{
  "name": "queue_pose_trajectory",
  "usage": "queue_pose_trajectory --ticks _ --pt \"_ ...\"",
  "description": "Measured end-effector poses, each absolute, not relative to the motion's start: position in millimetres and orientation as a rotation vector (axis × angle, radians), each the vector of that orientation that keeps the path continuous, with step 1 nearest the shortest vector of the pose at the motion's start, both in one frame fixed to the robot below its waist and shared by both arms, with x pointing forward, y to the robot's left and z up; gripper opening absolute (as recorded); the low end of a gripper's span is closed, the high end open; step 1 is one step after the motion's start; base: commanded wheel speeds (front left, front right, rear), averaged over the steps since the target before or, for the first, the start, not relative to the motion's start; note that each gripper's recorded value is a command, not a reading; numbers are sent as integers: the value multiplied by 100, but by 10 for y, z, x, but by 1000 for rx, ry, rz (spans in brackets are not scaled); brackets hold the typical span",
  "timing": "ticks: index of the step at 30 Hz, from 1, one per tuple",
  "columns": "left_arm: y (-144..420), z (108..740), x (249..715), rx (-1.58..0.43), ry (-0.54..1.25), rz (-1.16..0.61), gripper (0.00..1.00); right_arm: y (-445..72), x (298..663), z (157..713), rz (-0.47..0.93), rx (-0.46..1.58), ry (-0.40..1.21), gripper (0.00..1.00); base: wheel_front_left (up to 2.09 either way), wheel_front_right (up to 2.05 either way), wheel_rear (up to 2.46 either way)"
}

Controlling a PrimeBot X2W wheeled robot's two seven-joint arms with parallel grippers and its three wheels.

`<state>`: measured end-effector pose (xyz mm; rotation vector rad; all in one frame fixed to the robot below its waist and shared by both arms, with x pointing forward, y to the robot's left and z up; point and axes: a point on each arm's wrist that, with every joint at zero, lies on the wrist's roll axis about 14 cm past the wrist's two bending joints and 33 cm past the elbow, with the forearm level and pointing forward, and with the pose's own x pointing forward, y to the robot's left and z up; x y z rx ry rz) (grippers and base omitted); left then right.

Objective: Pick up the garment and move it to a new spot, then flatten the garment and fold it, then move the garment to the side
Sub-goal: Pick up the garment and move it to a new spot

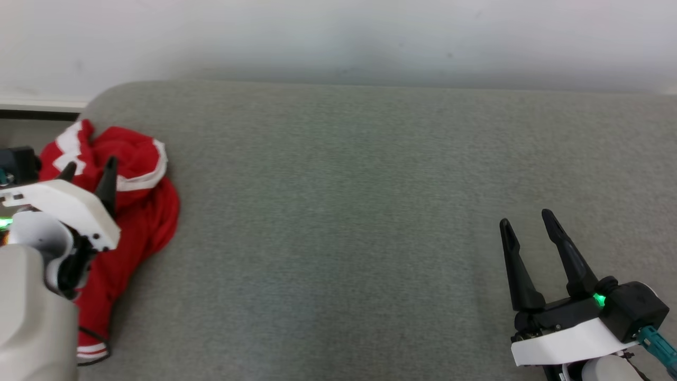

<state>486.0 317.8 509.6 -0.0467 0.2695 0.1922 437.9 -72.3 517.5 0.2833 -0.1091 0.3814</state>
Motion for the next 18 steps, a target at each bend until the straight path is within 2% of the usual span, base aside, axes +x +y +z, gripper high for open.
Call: queue_pose_trajectory --ticks 9,11,13,18 --pt "3109 4318 4971 -84 617 171 100 -1158 4375 5091 257 269 -98 100 0 0 0" --pt "3076 4219 4988 -87 646 166 100 -1230 4367 5068 235 268 -93 100 0 0 0" --pt "3049 4167 5017 -95 654 163 0 -1273 4363 5054 221 267 -91 100 0 0 0" --pt "3051 4155 4993 -89 652 164 0 -1290 4345 5100 213 271 -102 100 0 0 0"
